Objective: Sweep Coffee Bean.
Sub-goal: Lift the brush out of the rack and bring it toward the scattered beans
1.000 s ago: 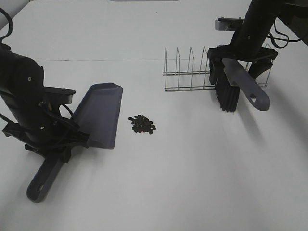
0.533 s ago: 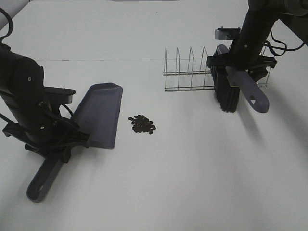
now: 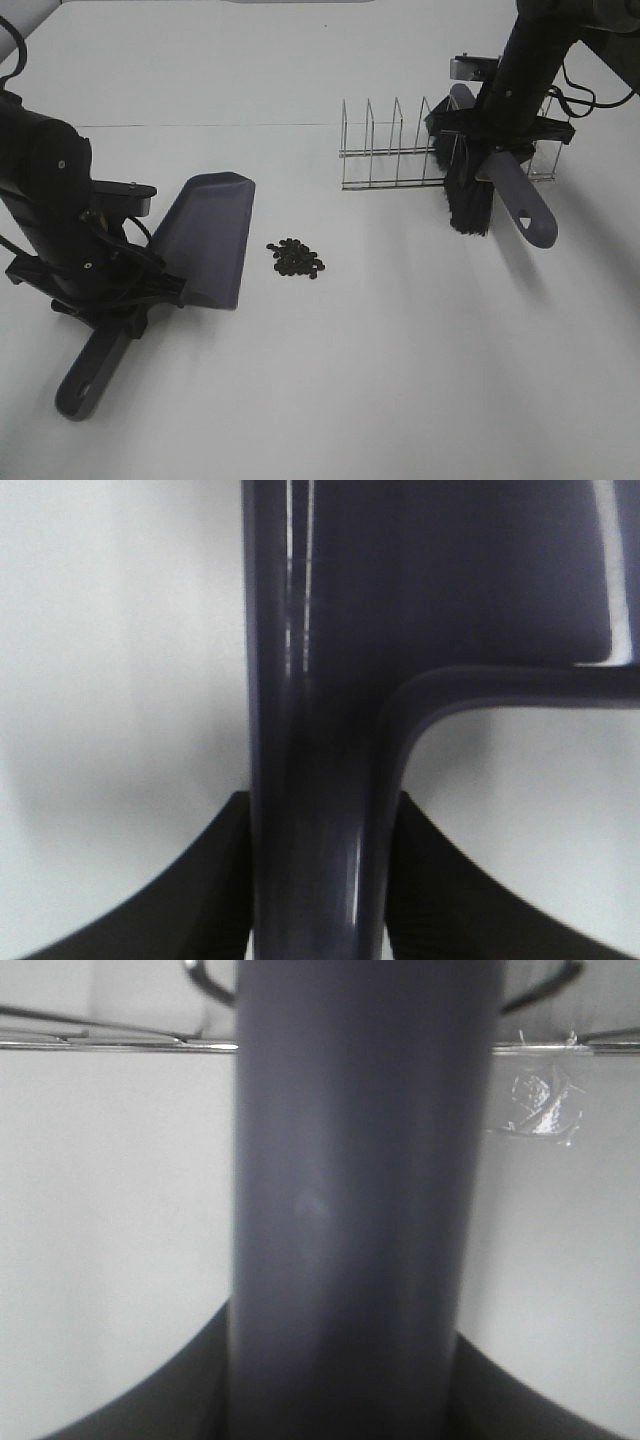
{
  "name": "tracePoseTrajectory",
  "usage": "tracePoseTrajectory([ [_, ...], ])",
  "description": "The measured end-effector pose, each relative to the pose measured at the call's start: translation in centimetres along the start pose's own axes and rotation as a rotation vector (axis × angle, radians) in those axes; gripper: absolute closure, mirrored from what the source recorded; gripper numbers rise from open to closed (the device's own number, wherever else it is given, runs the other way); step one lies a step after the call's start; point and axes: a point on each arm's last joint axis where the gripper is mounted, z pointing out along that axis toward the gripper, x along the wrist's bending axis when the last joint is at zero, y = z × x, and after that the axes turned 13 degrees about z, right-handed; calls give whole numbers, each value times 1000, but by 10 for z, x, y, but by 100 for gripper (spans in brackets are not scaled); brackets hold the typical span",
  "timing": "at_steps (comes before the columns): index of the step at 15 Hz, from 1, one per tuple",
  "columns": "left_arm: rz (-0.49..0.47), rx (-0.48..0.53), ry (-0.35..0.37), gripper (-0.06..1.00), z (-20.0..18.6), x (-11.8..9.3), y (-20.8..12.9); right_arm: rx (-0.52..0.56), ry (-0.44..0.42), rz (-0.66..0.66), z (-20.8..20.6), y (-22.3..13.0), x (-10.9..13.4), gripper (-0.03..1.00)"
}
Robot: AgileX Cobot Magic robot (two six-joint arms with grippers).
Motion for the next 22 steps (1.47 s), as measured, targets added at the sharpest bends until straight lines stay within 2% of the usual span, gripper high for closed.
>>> tracePoseTrajectory([
  [3, 0, 0, 0, 63, 0, 0, 0, -2, 1, 2, -1, 0, 0, 68],
  [6, 0, 0, 0, 63, 0, 0, 0, -30, 5, 19, -23, -8, 4, 68],
  [10, 1, 0, 0, 63, 0, 0, 0, -116, -85, -61, -79, -53, 31, 68],
  [13, 22, 7, 5, 63, 0, 0, -1, -132, -139, -124, -93, -89, 49, 68],
  [16, 46, 18, 15, 63, 0, 1, -2, -89, -275, -165, -74, -131, 58, 68],
  [17, 61, 19, 16, 63, 0, 2, -2, -36, -343, -158, -50, -153, 59, 68],
  [18, 66, 19, 18, 63, 0, 2, -2, -26, -351, -155, -40, -160, 61, 68],
  [22, 78, 19, 22, 63, 0, 2, -2, -101, -404, -174, -10, -153, 65, 68],
])
